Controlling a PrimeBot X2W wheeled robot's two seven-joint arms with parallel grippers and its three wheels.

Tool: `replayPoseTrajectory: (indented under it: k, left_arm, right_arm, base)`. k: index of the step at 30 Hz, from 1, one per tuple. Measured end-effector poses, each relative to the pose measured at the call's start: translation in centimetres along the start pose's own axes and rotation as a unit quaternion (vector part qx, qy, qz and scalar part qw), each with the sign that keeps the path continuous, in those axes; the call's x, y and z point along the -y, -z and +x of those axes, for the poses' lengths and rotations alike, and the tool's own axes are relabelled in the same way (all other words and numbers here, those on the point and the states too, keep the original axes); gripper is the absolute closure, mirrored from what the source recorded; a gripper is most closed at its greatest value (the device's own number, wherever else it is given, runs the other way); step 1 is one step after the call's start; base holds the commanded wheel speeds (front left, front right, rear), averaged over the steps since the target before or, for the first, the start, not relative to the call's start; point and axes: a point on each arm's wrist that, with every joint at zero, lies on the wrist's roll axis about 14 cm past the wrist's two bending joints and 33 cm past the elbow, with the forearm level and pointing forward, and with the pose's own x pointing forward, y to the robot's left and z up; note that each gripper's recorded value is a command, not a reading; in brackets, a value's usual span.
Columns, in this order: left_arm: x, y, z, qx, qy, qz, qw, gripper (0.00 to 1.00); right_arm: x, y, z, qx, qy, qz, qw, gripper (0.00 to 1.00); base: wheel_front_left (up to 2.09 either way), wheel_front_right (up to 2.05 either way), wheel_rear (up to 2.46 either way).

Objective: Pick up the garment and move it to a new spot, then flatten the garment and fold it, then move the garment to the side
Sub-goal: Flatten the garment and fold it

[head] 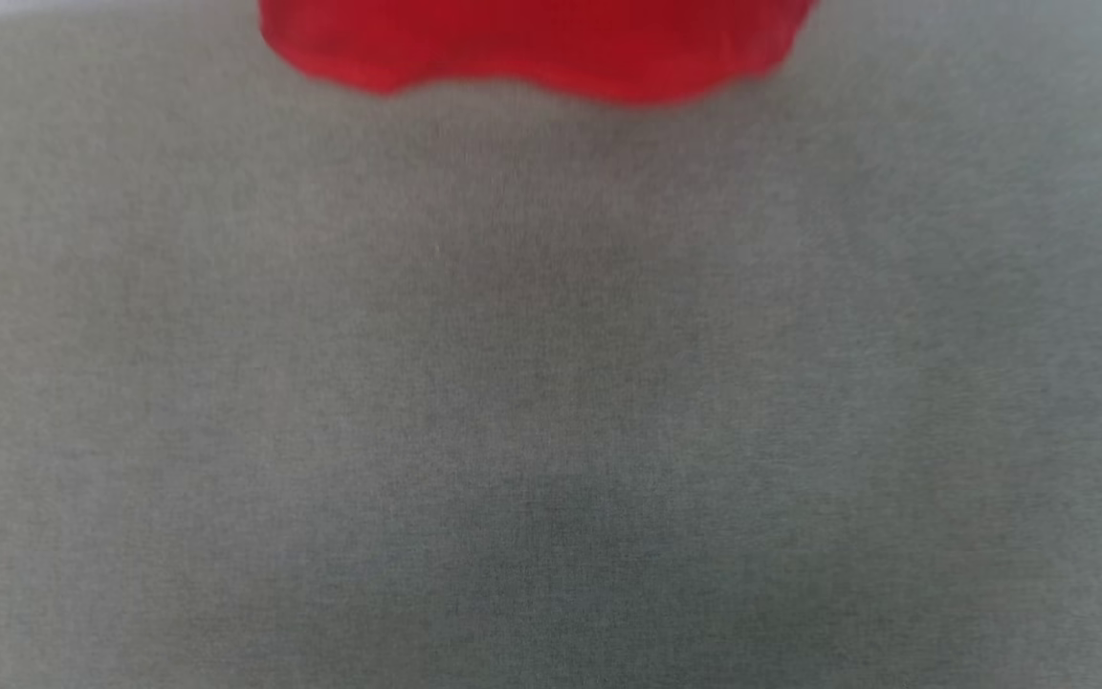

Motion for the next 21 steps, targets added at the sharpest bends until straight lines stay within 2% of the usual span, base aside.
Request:
replayPoseTrajectory:
  k: [4, 8, 12, 15, 21]
  left_arm:
    - [0.0, 2.7, 1.3, 0.029, -0.007, -0.016, 0.999, 1.0]
    - [0.5, 8.7, 0.4, -0.032, -0.003, -0.023, 0.999, 1.0]
    - [0.7, 13.6, -2.1, -0.111, -0.006, -0.036, 0.993, 1.0]
    - [1.4, 16.7, -4.6, -0.176, -0.002, -0.05, 0.983, 1.0]
    - [3.3, 22.0, -11.7, -0.31, 0.011, -0.086, 0.947, 1.0]
  right_arm:
    - [-1.0, 3.2, 1.2, -0.006, -0.001, -0.018, 1.0, 1.0]
    - [-3.7, 7.8, 0.5, -0.049, -0.021, -0.004, 0.999, 1.0]
    - [-6.0, 10.5, -1.5, -0.087, -0.044, 0.01, 0.995, 1.0]
    - [-7.9, 12.7, -4.2, -0.125, -0.064, 0.031, 0.99, 1.0]
    - [-10.0, 15.1, -10.2, -0.2, -0.094, 0.07, 0.973, 1.0]
  base:
    - [0.0, 0.0, 0.0]
    - [0.0, 0.0, 0.0]
    - [0.0, 0.0, 0.0]
    - [0.0, 0.0, 0.0]
    - [0.0, 0.0, 0.0]
